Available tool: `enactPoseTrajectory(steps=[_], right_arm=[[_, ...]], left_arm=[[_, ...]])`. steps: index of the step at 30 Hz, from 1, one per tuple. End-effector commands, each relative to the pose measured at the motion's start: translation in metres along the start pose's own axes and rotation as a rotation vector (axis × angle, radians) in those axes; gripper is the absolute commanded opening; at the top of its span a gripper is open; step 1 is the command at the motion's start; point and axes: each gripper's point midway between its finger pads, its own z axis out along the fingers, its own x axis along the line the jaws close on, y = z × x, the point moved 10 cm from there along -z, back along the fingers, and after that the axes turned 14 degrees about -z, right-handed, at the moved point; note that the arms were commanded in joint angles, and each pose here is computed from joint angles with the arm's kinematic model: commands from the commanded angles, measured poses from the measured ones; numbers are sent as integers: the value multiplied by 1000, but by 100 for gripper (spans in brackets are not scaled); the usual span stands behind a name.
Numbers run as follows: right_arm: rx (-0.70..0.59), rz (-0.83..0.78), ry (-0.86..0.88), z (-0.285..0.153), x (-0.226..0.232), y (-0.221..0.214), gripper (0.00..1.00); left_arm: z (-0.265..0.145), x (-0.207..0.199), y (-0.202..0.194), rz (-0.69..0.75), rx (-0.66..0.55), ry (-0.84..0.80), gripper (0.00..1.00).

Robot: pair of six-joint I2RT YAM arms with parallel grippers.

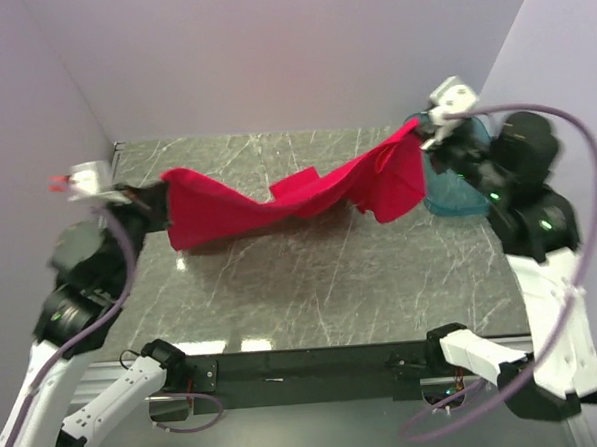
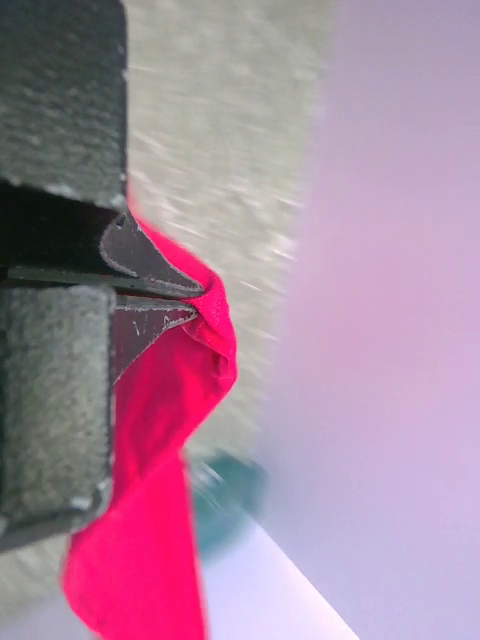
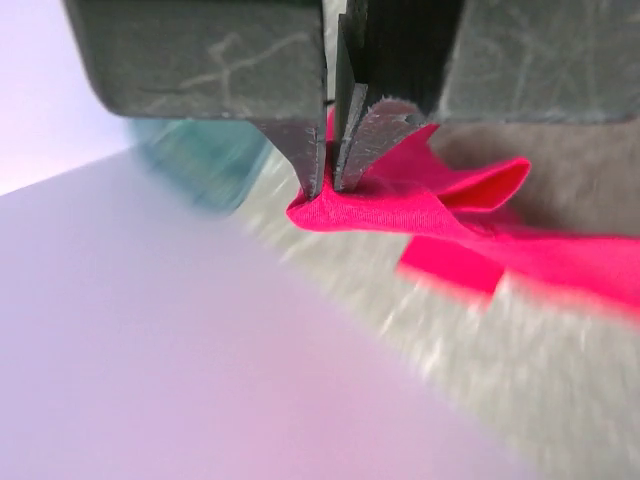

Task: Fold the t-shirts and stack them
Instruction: Flatten the tshirt out

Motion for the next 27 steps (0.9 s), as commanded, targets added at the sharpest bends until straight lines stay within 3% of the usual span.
enactPoseTrajectory(steps=[1,8,15,21,27], right_arm=[[-112,-27,-71,-38,-17,37,0],[-360,-33,-221,-109,-48,107,0],[-516,-85,-194,-153,-48,141,0],[-473,-79,-175,-141,-48,132,0],[-305,0,-107,-65,-45,72,0]], left_arm=[[-32,-27,62,-46,-223,-145,1],[-89,-67,140,-129,-484,-436,1],[-113,-86,170,-171,-553,-565,1],[-99,-77,161,-170,-560,-472,1],[-35,-44,99,-117,-454,-207,1]])
